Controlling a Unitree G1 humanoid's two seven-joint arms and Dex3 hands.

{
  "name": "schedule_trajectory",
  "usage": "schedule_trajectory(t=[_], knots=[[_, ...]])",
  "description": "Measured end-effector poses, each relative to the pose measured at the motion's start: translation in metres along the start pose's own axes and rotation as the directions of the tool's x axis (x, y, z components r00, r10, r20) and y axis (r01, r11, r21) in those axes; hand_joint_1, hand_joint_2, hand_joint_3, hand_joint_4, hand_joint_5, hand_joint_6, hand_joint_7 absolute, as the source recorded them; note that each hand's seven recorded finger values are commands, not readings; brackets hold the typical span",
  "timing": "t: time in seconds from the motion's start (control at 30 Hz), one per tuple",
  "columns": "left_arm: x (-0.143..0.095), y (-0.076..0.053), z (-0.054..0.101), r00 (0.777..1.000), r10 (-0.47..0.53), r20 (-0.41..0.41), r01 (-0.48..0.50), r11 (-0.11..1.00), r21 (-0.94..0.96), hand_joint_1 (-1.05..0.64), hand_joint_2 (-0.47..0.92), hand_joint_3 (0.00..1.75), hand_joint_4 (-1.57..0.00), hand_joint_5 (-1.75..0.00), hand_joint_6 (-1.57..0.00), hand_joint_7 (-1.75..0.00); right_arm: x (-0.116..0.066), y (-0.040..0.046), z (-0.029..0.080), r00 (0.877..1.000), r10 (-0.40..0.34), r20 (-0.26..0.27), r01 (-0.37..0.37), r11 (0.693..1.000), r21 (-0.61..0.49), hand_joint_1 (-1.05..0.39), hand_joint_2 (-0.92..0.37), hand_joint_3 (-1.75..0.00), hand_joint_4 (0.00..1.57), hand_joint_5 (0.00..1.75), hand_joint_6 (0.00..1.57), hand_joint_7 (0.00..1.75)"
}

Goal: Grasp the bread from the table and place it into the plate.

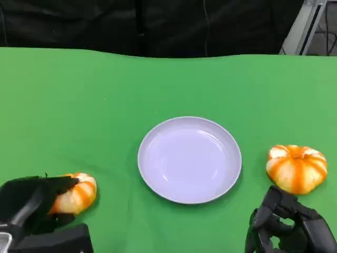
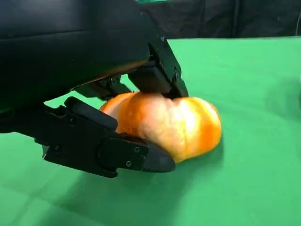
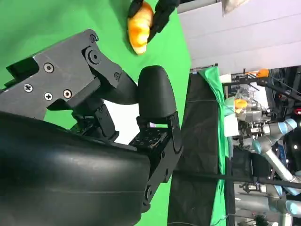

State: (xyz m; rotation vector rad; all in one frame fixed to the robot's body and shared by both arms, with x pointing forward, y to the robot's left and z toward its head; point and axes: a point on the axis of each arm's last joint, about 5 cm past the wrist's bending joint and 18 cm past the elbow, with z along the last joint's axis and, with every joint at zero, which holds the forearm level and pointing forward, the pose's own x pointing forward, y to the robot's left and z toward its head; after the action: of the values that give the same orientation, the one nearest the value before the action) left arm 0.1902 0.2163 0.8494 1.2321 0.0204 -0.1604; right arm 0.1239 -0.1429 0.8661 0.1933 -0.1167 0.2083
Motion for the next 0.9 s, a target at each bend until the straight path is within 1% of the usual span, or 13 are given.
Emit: schedule_trajectory(t=[0.03,0.07,0.13,0.2,0.27,0.53,0.67,0.8,0.9], knots=[[-0.001,0.001,0.001,1.000,0.012,0.007,-0.012,1.000,-0.007,-0.12,0.92,0.36,-0.74,-1.65,-0.74,-1.38,0.000,-0.0001,0.000,1.000,0.000,0.000,0.000,1.000,0.000,-0.14,-0.56,-1.22,0.84,1.75,0.68,1.68],[-0.001,0.001,0.002,1.000,0.024,0.018,-0.023,1.000,-0.014,-0.12,0.92,0.36,-0.73,-1.70,-0.64,-1.56,0.000,-0.0001,0.000,1.000,0.000,0.000,0.000,1.000,0.000,-0.14,-0.56,-1.22,0.84,1.75,0.68,1.68],[-0.004,0.002,0.005,0.998,0.040,0.050,-0.038,0.998,-0.041,-0.13,0.92,0.36,-0.70,-1.74,-0.54,-1.71,0.000,-0.0001,0.000,1.000,0.001,0.001,-0.001,1.000,-0.001,-0.14,-0.56,-1.23,0.84,1.75,0.68,1.69],[-0.005,0.003,0.008,0.996,0.050,0.070,-0.046,0.997,-0.058,-0.13,0.92,0.37,-0.70,-1.74,-0.52,-1.74,0.001,0.0000,0.000,1.000,0.001,0.001,-0.001,1.000,-0.001,-0.14,-0.56,-1.23,0.85,1.75,0.68,1.69],[-0.006,0.005,0.009,0.995,0.062,0.072,-0.057,0.996,-0.065,-0.11,0.90,0.36,-0.67,-1.75,-0.51,-1.74,0.001,0.0000,0.000,1.000,0.001,0.002,-0.001,1.000,-0.002,-0.14,-0.55,-1.23,0.85,1.75,0.69,1.69],[-0.006,0.024,0.015,0.984,0.166,0.069,-0.162,0.985,-0.060,-0.11,0.89,0.33,-0.63,-1.75,-0.49,-1.75,0.000,-0.0002,0.000,1.000,0.000,0.001,0.000,1.000,-0.002,-0.14,-0.55,-1.23,0.84,1.75,0.68,1.68],[-0.005,0.031,0.020,0.979,0.186,0.088,-0.181,0.982,-0.059,-0.09,0.88,0.32,-0.66,-1.75,-0.53,-1.75,0.000,-0.0003,-0.001,1.000,0.000,-0.003,0.000,1.000,-0.001,-0.14,-0.55,-1.23,0.84,1.75,0.68,1.68],[-0.004,0.041,0.031,0.960,0.233,0.158,-0.223,0.972,-0.079,-0.12,0.91,0.34,-0.67,-1.75,-0.54,-1.75,0.001,-0.0004,-0.001,1.000,0.000,-0.002,0.000,1.000,-0.001,-0.14,-0.55,-1.22,0.84,1.75,0.68,1.67],[-0.001,0.046,0.043,0.949,0.245,0.197,-0.232,0.969,-0.086,-0.13,0.91,0.35,-0.66,-1.75,-0.54,-1.75,0.001,-0.0005,-0.001,1.000,0.001,-0.002,-0.001,1.000,-0.001,-0.15,-0.55,-1.22,0.84,1.75,0.69,1.67]])
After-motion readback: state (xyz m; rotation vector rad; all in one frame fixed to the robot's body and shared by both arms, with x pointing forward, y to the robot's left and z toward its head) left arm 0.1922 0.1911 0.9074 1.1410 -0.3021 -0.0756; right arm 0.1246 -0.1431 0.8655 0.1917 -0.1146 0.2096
